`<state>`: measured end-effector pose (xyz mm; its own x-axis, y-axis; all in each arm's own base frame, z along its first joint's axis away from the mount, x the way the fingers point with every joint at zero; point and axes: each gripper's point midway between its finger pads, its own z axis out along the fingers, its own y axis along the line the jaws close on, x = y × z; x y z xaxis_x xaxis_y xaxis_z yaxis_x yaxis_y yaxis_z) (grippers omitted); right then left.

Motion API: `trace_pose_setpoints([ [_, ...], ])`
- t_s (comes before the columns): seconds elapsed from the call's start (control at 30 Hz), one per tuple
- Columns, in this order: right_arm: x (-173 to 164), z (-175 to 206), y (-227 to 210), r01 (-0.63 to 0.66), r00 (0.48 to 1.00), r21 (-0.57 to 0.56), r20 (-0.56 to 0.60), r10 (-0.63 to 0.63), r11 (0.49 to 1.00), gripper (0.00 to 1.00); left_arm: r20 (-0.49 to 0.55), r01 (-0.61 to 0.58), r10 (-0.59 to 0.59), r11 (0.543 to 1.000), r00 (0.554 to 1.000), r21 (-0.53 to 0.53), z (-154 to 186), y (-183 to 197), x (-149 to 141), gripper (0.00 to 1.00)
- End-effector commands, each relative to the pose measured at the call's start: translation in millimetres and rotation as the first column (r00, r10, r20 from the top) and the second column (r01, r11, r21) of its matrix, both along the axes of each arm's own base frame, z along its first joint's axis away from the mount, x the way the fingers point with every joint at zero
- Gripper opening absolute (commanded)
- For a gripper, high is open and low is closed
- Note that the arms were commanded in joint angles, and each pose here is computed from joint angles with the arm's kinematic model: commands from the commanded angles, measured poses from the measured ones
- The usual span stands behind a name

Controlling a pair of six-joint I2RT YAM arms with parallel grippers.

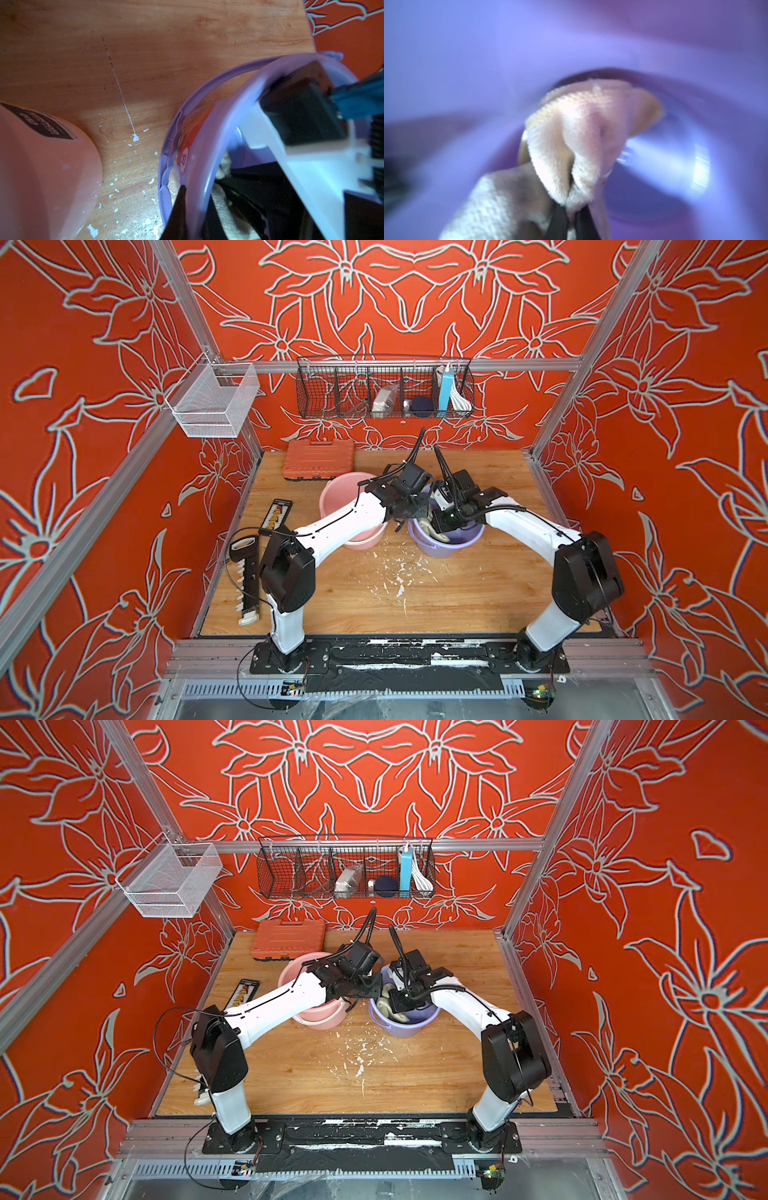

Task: Wipe the inside of the bucket with a cloth
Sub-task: Wipe the dirt from the inside of the bucket.

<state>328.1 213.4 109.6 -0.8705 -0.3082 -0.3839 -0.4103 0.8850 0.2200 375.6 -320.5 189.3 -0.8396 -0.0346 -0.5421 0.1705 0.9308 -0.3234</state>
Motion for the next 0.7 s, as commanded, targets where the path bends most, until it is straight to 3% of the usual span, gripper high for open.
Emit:
trace_pose_setpoints([
  [0.0, 13.2, -3.3, -56.9, 0.099, 0.993, -0.318, 0.092, -0.074, 0.943, 0.00, 0.019, 0.053, -0.053, 0.999, 0.998, 0.014, 16.2, 0.0, -17.2, 0.00],
  [0.23, 19.9, -14.9, -89.9, 0.179, 0.984, -0.502, 0.103, -0.146, 0.846, 0.00, 0.009, 0.064, -0.064, 0.998, 0.998, -0.008, 19.0, -1.4, -22.2, 0.00],
  [0.4, 22.8, -54.3, -83.9, 0.160, 0.980, -0.545, -0.015, -0.200, 0.823, 0.00, -0.011, 0.074, -0.074, 0.997, 0.997, -0.007, 8.4, 0.6, -28.2, 0.00],
  [0.53, 20.5, -83.6, -58.1, 0.129, 0.966, -0.472, -0.140, -0.219, 0.872, 0.00, -0.013, 0.080, -0.080, 0.997, 0.997, -0.007, 5.5, 1.9, -30.9, 0.00],
  [0.67, 14.3, -92.6, -12.9, 0.104, 0.955, -0.268, -0.243, -0.172, 0.958, 0.00, -0.021, 0.086, -0.086, 0.996, 0.996, -0.008, 2.2, 0.8, -31.7, 0.00],
])
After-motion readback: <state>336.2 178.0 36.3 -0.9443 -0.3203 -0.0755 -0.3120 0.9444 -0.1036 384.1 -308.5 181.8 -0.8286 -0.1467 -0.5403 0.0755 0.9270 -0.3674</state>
